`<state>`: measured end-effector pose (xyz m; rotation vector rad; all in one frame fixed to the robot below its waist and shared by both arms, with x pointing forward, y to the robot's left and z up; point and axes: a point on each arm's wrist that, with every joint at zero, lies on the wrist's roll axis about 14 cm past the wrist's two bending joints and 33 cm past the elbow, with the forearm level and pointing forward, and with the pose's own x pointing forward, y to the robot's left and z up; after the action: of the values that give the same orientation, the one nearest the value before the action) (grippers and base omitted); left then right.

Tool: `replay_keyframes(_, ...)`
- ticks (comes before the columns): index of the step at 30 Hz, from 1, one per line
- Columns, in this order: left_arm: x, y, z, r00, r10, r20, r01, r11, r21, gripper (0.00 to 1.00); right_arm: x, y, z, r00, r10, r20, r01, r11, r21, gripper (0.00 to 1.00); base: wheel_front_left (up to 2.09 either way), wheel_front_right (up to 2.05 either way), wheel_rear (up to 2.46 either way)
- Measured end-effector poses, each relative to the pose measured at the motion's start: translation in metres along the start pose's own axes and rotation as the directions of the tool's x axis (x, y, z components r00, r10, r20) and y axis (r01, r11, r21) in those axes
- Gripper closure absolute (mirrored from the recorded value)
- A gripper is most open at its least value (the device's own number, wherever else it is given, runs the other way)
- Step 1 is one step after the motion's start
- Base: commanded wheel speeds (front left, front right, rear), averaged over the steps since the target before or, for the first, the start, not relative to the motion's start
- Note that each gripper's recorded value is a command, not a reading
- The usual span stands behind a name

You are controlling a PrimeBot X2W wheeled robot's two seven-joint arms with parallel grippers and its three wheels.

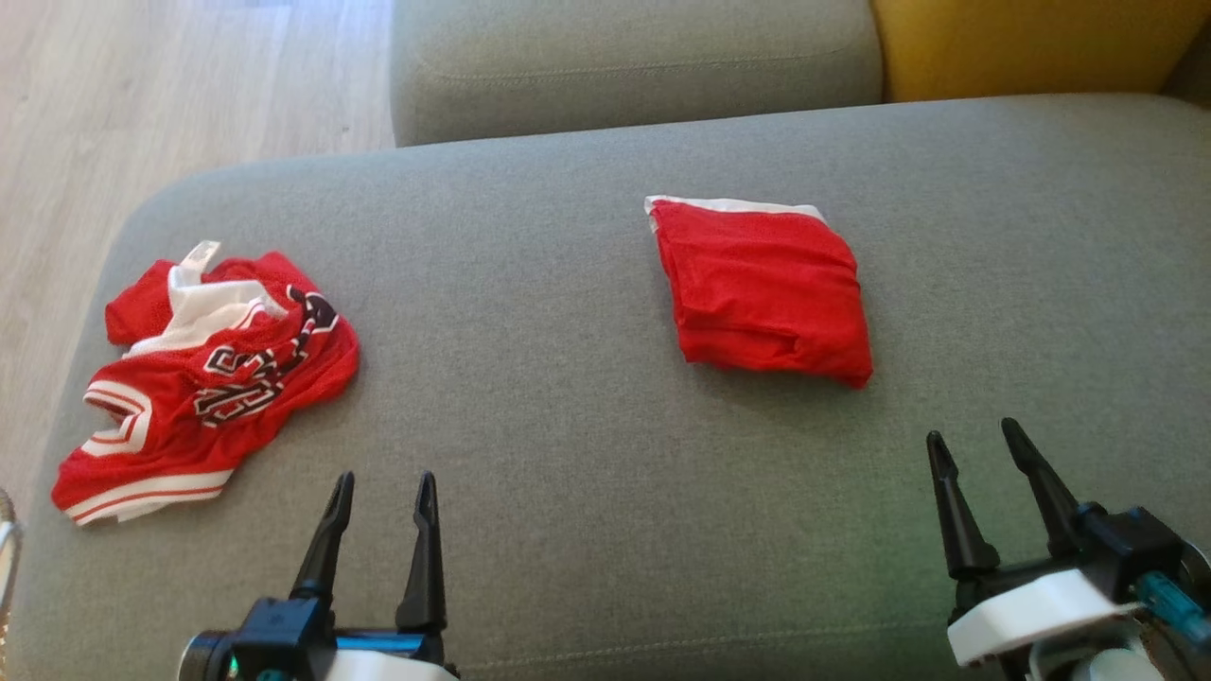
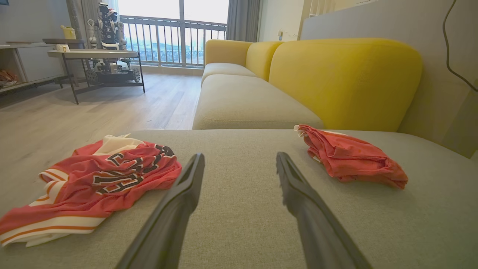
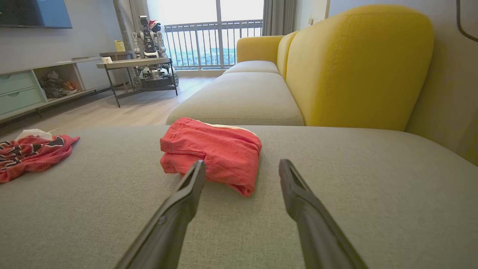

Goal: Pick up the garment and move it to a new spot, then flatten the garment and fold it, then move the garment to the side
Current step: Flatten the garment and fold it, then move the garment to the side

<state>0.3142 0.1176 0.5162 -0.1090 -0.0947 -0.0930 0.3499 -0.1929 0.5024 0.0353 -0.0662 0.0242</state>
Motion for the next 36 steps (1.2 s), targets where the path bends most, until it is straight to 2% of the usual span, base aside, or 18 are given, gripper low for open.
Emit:
replay_keyframes(19,-0.005,0.008,-0.003,1.0,0.027,-0.008,-0.027,0.999,0.022,0.0,0.005,0.006,0.002,1.0,0.017,0.008,-0.017,0.999,0.03,0.0,0.0,0.0,0.0)
replay_keyframes(26,-0.013,0.01,-0.008,0.999,0.045,-0.028,-0.044,0.999,0.022,0.0,0.01,-0.004,-0.035,0.994,-0.025,-0.105,0.033,0.996,0.078,0.0,0.0,0.0,0.0)
replay_keyframes(29,-0.016,0.011,-0.011,0.998,0.054,-0.04,-0.054,0.998,0.018,0.0,0.029,-0.006,-0.042,0.989,-0.042,-0.139,0.061,0.988,0.139,0.0,0.0,0.0,0.0)
replay_keyframes(31,-0.015,0.013,-0.018,0.996,0.067,-0.065,-0.067,0.998,0.005,0.0,0.06,0.003,-0.046,0.98,-0.018,-0.197,0.056,0.98,0.189,0.0,0.0,0.0,0.0)
replay_keyframes(32,-0.015,0.013,-0.018,0.996,0.067,-0.065,-0.067,0.998,0.005,0.0,0.06,0.003,-0.046,0.98,-0.018,-0.197,0.056,0.98,0.189,0.0,0.0,0.0,0.0)
replay_keyframes(36,-0.01,0.017,-0.024,0.992,0.085,-0.089,-0.086,0.996,-0.006,0.0,0.099,0.012,-0.053,0.961,0.003,-0.275,0.072,0.962,0.263,0.0,0.0,0.0,0.0)
